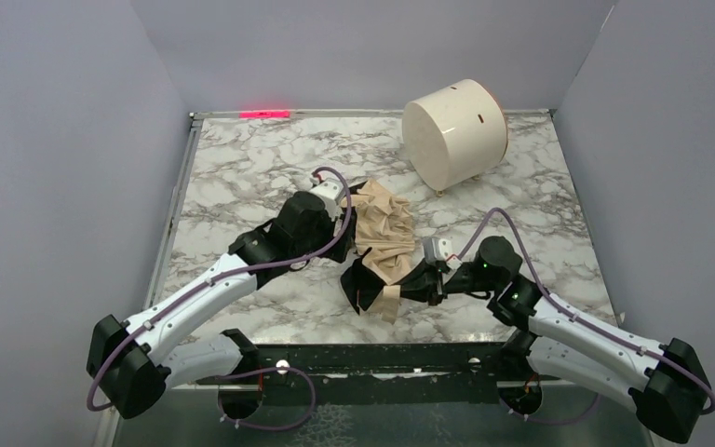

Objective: Put away the umbrella

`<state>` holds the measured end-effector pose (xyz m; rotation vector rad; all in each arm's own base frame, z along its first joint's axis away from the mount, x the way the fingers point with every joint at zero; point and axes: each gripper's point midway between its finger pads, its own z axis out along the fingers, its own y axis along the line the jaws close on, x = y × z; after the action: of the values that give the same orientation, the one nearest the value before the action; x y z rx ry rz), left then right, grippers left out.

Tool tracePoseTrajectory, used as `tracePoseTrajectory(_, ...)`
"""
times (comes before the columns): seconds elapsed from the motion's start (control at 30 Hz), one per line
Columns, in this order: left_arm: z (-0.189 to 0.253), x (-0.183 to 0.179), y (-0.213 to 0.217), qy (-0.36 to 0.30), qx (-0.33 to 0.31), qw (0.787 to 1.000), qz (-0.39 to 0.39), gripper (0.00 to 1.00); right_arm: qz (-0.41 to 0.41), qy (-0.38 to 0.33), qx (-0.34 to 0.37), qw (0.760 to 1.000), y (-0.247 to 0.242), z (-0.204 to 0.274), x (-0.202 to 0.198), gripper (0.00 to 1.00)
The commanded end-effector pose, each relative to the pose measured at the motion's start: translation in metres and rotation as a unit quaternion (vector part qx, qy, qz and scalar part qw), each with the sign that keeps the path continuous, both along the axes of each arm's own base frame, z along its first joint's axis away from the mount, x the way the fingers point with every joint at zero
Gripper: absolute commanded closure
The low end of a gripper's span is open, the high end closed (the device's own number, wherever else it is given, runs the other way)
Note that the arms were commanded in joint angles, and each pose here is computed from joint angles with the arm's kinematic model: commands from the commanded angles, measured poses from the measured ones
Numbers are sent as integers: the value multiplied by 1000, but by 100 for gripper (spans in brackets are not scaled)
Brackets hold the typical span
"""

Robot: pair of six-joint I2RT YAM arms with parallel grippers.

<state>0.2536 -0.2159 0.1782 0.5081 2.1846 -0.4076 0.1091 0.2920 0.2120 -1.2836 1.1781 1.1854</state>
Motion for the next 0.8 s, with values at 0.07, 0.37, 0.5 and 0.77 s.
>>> tracePoseTrajectory(0.07,-11,-29,0,35,-100,994,23,21,86,41,-5,995,-5,5,-35,99)
tracePoseTrajectory(0.37,-28,-35,9,56,-118,989,66,28,108,113,-103,982,-8,-30,-43,99)
tracePoseTrajectory(0.5,-32,-41,4,69,-135,987,58,31,101,120,-121,980,-9,-40,-45,99)
tracePoseTrajectory(0.77,-76,-95,-19,151,-151,977,20,42,-24,73,-61,995,2,-18,-1,99)
